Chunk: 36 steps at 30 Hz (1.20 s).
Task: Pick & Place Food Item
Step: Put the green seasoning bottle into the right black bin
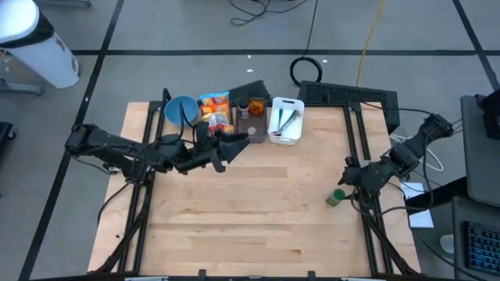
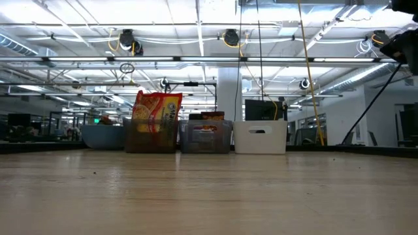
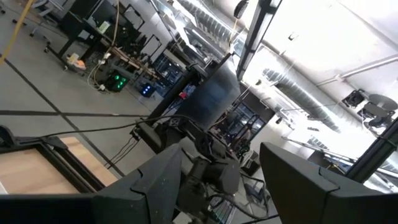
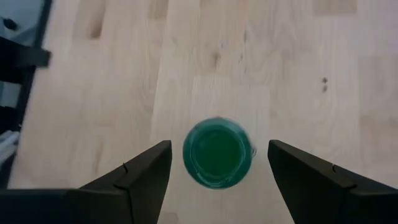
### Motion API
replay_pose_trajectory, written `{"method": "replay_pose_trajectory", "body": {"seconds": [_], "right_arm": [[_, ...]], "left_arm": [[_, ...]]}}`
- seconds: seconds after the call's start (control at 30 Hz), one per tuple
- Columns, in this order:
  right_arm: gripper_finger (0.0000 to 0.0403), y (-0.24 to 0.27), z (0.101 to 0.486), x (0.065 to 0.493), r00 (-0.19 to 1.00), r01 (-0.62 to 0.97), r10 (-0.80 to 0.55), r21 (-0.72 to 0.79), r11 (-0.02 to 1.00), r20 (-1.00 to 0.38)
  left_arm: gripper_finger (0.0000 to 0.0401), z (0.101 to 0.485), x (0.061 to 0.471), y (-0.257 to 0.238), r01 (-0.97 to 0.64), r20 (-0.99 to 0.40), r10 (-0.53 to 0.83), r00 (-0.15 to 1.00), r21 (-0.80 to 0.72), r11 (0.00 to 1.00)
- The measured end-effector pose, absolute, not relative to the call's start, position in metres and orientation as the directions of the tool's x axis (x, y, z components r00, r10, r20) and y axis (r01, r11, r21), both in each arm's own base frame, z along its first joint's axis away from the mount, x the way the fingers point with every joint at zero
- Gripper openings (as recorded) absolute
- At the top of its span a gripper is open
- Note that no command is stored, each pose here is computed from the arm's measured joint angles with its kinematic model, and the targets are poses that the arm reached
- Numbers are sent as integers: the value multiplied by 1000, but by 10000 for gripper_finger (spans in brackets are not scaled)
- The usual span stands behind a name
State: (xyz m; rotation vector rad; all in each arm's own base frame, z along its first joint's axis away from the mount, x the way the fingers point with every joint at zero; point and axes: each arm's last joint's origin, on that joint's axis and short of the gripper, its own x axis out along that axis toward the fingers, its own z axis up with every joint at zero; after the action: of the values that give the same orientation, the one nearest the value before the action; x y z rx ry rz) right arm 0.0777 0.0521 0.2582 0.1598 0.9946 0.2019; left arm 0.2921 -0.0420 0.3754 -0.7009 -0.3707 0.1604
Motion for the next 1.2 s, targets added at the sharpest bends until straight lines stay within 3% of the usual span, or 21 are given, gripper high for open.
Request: {"method": "replay_pose_trajectory", "body": {"seconds": [0.23, 0.43, 1.0, 1.2], "right_arm": [[260, 59, 233, 77, 480, -100, 225, 202, 974, -848], [260, 61, 227, 78, 529, -73, 164, 147, 986, -833], [260, 77, 193, 81, 508, -105, 194, 163, 981, -839], [260, 77, 190, 86, 595, -62, 133, 120, 991, -793]], "left_arm": [[227, 375, 292, -42, -21, 277, 266, 923, -655, 755], [227, 375, 292, -42, -20, 277, 267, 923, -657, 753], [227, 375, 292, -41, -38, 274, 291, 917, -665, 746], [227, 375, 292, -41, -50, 272, 305, 913, -666, 744]]}}
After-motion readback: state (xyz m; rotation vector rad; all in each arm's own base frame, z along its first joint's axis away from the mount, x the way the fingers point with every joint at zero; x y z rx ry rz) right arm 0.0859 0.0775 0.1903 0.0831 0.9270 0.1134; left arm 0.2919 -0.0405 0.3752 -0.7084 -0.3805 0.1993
